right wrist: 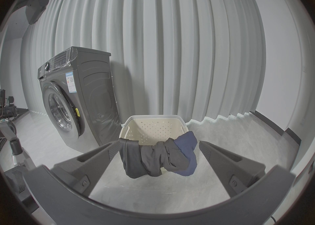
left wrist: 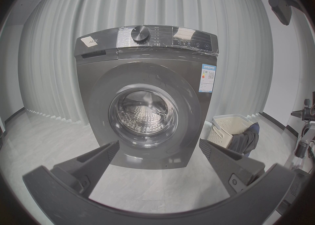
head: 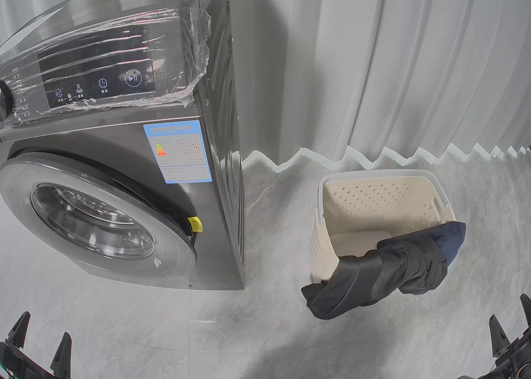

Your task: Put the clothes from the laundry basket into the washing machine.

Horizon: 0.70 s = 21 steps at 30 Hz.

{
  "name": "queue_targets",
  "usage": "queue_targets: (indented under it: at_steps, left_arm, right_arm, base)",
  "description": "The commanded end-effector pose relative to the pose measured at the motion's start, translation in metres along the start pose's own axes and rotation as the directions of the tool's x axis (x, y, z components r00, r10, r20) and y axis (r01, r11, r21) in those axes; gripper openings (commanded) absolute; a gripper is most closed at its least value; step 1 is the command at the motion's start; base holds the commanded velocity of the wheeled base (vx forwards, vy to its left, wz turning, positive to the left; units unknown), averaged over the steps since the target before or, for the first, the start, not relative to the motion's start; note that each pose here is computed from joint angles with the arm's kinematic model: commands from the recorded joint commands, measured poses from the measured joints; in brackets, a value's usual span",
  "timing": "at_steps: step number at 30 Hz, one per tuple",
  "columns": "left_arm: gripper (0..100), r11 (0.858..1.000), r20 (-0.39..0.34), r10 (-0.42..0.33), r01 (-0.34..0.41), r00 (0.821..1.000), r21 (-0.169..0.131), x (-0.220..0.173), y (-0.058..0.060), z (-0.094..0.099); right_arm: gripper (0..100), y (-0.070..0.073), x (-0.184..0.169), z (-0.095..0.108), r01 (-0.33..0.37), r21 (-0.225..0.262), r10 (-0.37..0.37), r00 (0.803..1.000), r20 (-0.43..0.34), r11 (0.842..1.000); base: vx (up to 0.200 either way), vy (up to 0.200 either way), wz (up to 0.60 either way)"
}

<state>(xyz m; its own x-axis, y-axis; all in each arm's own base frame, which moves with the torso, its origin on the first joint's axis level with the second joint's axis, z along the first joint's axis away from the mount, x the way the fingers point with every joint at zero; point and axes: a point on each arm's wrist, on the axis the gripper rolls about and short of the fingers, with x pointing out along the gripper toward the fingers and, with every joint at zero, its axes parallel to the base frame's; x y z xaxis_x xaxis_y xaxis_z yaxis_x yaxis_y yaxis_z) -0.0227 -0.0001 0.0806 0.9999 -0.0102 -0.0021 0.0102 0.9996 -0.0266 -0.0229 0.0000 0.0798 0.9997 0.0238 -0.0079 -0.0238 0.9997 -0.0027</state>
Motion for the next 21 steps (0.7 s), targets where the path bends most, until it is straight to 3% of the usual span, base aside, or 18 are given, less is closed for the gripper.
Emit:
queue_targets:
  at_steps: [1, 21]
  left_arm:
    - [100, 1.000, 0.004, -0.001, 0.001, 1.000, 0.001, -0.0003, 0.0001, -0.0044]
    - [100, 1.000, 0.004, -0.001, 0.001, 1.000, -0.001, -0.0003, 0.0001, -0.0044]
  right_arm:
    - [100, 0.0000, -0.0001, -0.0044, -0.001, 0.000, 0.001, 1.000, 0.002, 1.000]
    - [100, 0.0000, -0.0001, -0.0044, -0.001, 0.000, 0.001, 1.000, 0.002, 1.000]
  base:
    - [0.000, 0.000, 0.00]
    - [0.000, 0.200, 0.00]
